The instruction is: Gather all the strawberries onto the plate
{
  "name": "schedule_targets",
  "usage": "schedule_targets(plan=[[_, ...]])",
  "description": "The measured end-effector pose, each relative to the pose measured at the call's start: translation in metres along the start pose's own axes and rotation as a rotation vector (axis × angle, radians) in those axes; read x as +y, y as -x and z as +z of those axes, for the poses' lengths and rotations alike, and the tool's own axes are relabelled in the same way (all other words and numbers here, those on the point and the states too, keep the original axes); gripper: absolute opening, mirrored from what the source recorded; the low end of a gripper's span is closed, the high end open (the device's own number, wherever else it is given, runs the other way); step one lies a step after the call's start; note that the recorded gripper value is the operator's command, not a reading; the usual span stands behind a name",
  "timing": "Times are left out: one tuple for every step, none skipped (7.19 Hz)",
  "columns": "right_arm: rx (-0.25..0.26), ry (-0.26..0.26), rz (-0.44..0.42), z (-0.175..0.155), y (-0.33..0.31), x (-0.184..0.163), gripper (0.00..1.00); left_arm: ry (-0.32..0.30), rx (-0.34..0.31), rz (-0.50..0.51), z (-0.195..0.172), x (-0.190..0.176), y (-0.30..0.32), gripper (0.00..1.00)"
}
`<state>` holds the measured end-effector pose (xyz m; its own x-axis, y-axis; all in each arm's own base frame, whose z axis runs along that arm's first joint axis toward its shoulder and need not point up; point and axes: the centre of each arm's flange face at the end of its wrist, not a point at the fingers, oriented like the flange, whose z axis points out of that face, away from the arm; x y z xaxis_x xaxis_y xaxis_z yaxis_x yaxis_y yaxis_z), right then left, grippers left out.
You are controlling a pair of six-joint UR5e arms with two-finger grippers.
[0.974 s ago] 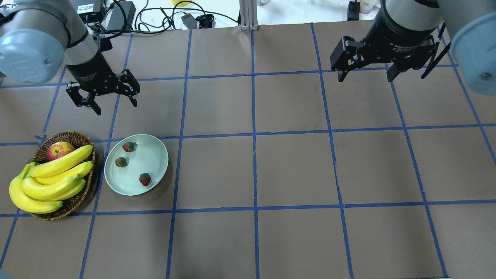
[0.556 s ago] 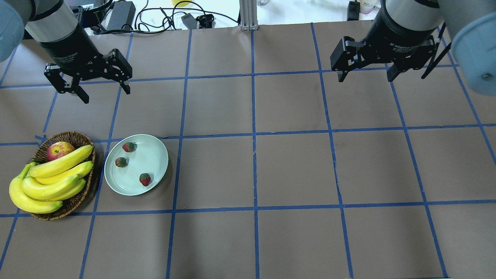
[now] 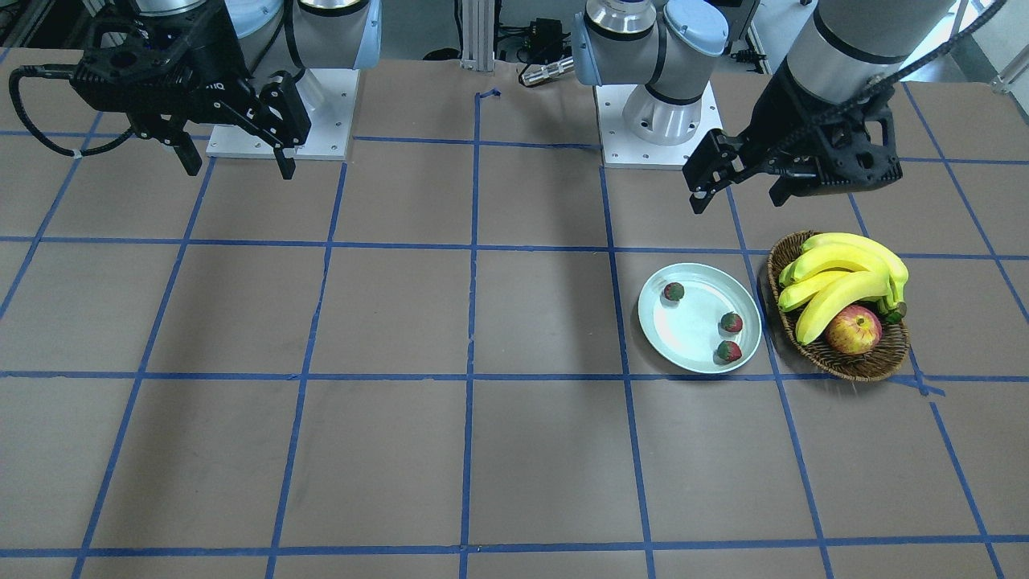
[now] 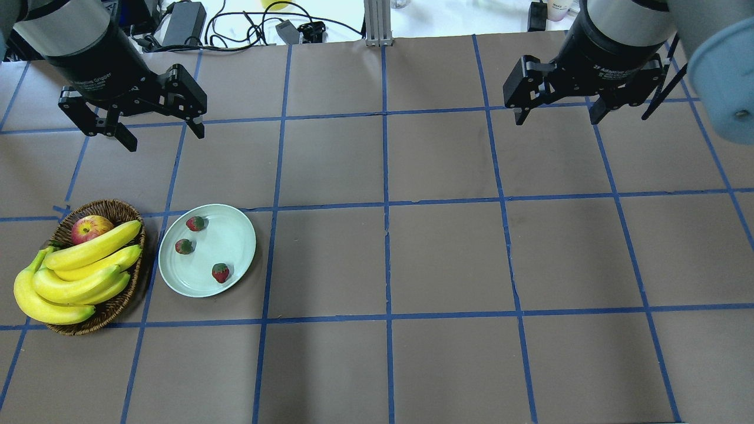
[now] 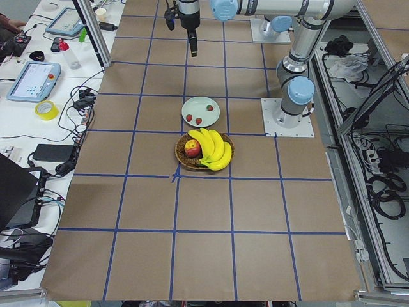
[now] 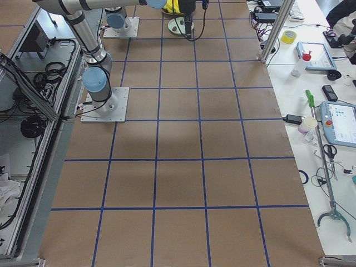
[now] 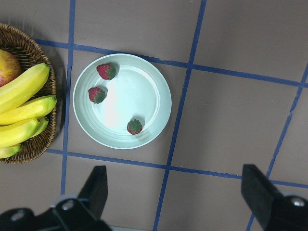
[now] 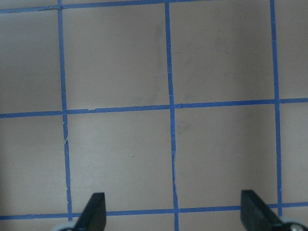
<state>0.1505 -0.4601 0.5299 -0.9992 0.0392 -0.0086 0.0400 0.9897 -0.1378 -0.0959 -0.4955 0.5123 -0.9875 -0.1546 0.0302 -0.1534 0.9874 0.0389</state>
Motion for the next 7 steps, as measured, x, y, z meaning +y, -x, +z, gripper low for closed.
schedule_targets(plan=[[0.000,0.001,0.000,0.000,0.000,0.000,1.00,-0.006,0.008,0.009,-0.005,0.008,-0.004,1.00],[0.000,0.001,0.000,0.000,0.000,0.000,1.00,-0.005,0.009,0.012,-0.008,0.014,-0.005,1.00],[0.000,0.001,0.000,0.000,0.000,0.000,1.00,0.002,0.009,0.013,-0.009,0.018,-0.005,1.00],[0.000,0.001,0.000,0.000,0.000,0.000,1.00,0.006,0.010,0.014,-0.009,0.020,-0.006,1.00],[-0.001,0.001,0.000,0.000,0.000,0.000,1.00,0.009,0.008,0.014,-0.008,0.021,-0.005,1.00],[-0.001,0.001,0.000,0.000,0.000,0.000,1.00,0.012,0.006,0.014,-0.007,0.021,-0.005,1.00],[-0.001,0.001,0.000,0.000,0.000,0.000,1.00,0.014,0.006,0.014,-0.006,0.021,-0.005,1.00]])
